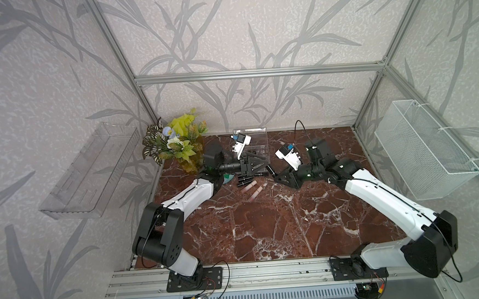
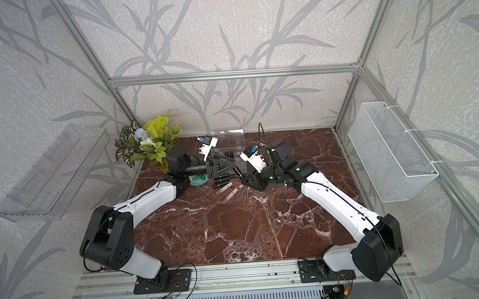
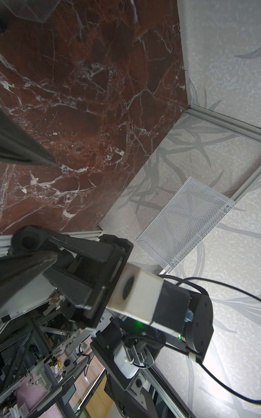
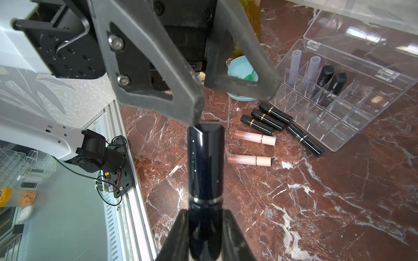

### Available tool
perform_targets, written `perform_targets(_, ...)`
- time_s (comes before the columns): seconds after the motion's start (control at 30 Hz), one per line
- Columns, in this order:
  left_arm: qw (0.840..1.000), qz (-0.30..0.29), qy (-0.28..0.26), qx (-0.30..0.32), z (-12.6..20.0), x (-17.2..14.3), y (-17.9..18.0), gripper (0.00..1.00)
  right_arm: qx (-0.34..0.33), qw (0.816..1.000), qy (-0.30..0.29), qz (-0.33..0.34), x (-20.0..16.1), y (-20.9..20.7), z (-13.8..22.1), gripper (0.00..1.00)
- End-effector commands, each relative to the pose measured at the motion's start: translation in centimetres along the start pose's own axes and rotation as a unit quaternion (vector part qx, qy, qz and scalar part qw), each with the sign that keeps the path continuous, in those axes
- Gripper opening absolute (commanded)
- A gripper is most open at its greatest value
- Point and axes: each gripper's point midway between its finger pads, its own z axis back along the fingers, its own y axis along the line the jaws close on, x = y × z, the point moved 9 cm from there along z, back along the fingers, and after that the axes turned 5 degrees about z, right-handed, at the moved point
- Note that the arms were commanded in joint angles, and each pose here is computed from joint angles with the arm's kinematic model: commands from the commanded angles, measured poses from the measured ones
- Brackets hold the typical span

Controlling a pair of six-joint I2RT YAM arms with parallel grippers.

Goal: Arrange the lipsticks in the organizer
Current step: Pick up the lipstick at the center of the board.

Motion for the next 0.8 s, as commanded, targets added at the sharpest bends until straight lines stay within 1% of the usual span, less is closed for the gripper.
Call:
perform_targets(0.0, 0.999, -0.031, 0.017, -0.028, -0.51, 0.46, -1.46, 0.58, 0.01, 0.999, -0.028, 0.021, 1.8, 0.57, 0.71, 0.23)
perform_targets(0.1, 0.999, -0.035, 0.021, -0.031, -0.71, 0.44, -1.67, 0.52, 0.008, 0.999, -0.028, 0.023, 1.86, 0.59, 0.78, 0.23)
perform_targets(0.23, 0.998, -0.041, 0.031, -0.033, -0.97, 0.22, -1.97, 0.51, 0.007, 0.999, -0.029, 0.023, 1.99, 0.54, 0.75, 0.23)
perform_targets(0.33, 0.998, -0.043, 0.036, -0.031, -1.13, 0.14, -2.02, 0.39, 0.006, 0.999, -0.031, 0.026, 2.21, 0.6, 0.84, 0.23)
perform_targets(0.4, 0.998, -0.043, 0.037, -0.03, -1.19, 0.13, -1.99, 0.28, 0.007, 0.999, -0.031, 0.026, 2.21, 0.62, 0.86, 0.23)
perform_targets(0.47, 0.998, -0.044, 0.037, -0.03, -1.21, 0.18, -1.98, 0.24, 0.007, 0.999, -0.03, 0.026, 2.15, 0.63, 0.86, 0.24)
perform_targets(0.6, 0.998, -0.043, 0.037, -0.029, -1.25, 0.15, -2.01, 0.22, 0.005, 0.999, -0.029, 0.025, 2.03, 0.55, 0.75, 0.25)
perform_targets(0.67, 0.998, -0.044, 0.036, -0.029, -1.23, 0.16, -2.05, 0.19, 0.003, 0.999, -0.028, 0.024, 2.02, 0.48, 0.74, 0.3)
perform_targets(0.7, 0.998, -0.047, 0.035, -0.028, -1.2, 0.2, -2.13, 0.19, 0.001, 0.999, -0.028, 0.024, 1.99, 0.42, 0.71, 0.34)
perform_targets(0.73, 0.998, -0.048, 0.034, -0.026, -1.21, 0.21, -2.12, 0.18, -0.001, 0.999, -0.03, 0.025, 2.03, 0.41, 0.74, 0.42)
perform_targets(0.77, 0.998, -0.049, 0.031, -0.017, -1.2, 0.28, -1.96, 0.18, -0.005, 0.999, -0.032, 0.024, 2.03, 0.35, 0.76, 0.55)
